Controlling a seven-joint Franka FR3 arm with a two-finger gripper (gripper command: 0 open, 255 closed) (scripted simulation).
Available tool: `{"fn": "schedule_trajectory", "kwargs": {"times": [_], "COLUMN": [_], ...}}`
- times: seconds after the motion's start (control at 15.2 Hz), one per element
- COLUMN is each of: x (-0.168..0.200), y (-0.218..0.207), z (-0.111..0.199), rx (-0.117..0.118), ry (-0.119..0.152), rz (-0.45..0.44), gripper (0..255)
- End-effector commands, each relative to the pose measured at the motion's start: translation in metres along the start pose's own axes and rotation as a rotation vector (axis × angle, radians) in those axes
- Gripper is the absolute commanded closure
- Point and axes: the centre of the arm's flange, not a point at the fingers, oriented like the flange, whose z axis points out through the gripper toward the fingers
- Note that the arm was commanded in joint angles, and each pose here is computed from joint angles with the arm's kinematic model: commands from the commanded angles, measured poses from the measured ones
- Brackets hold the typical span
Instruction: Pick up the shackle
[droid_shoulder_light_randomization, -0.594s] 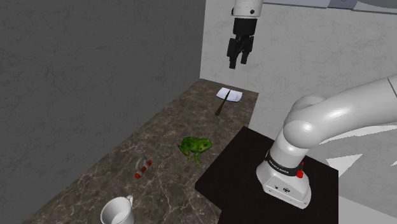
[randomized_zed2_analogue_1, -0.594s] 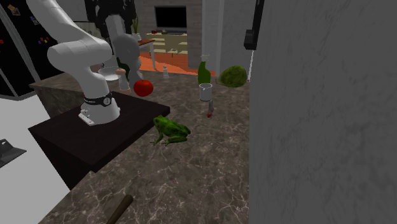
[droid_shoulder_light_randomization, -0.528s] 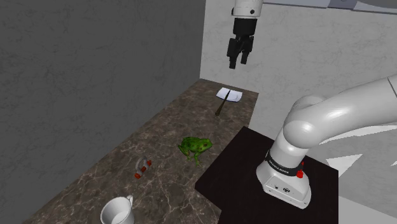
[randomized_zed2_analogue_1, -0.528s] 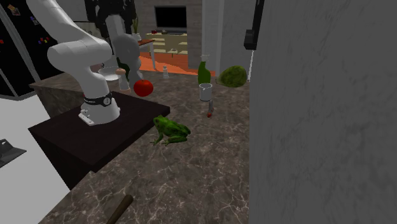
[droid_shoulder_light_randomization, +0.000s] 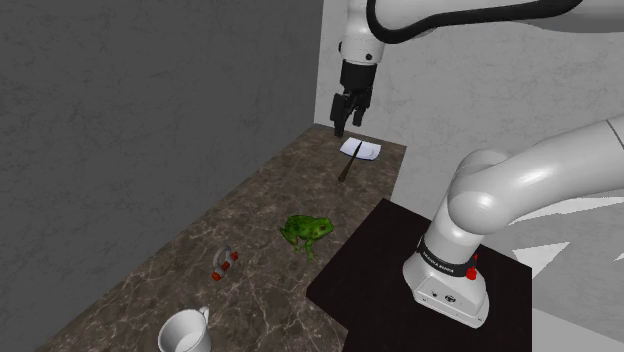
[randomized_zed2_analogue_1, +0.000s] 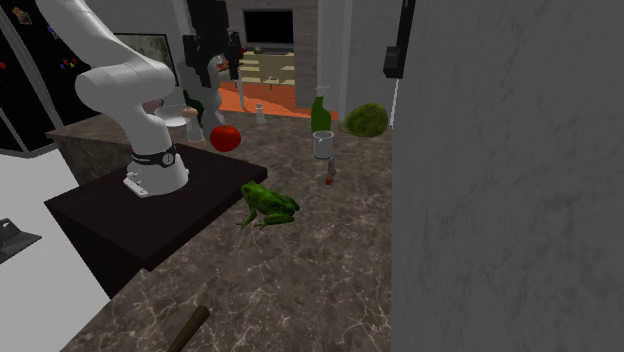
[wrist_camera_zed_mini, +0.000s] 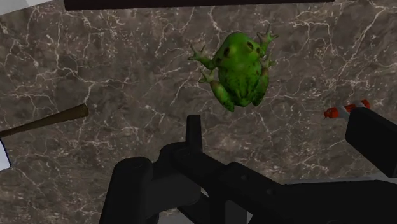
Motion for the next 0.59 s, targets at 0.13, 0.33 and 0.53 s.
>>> {"fn": "schedule_trajectory", "kwargs": {"times": [0.13,0.33,0.53], "x": [0.014,0.023,0.032], "y": [-0.034,-0.061,-0.087], "z": [0.035,0.062,0.089], "rx": [-0.007,-0.013,-0.019], "ry": [0.044,0.075,0.106], "rz": [-0.033,-0.057,-0.082], "gripper": [0,0,0]}}
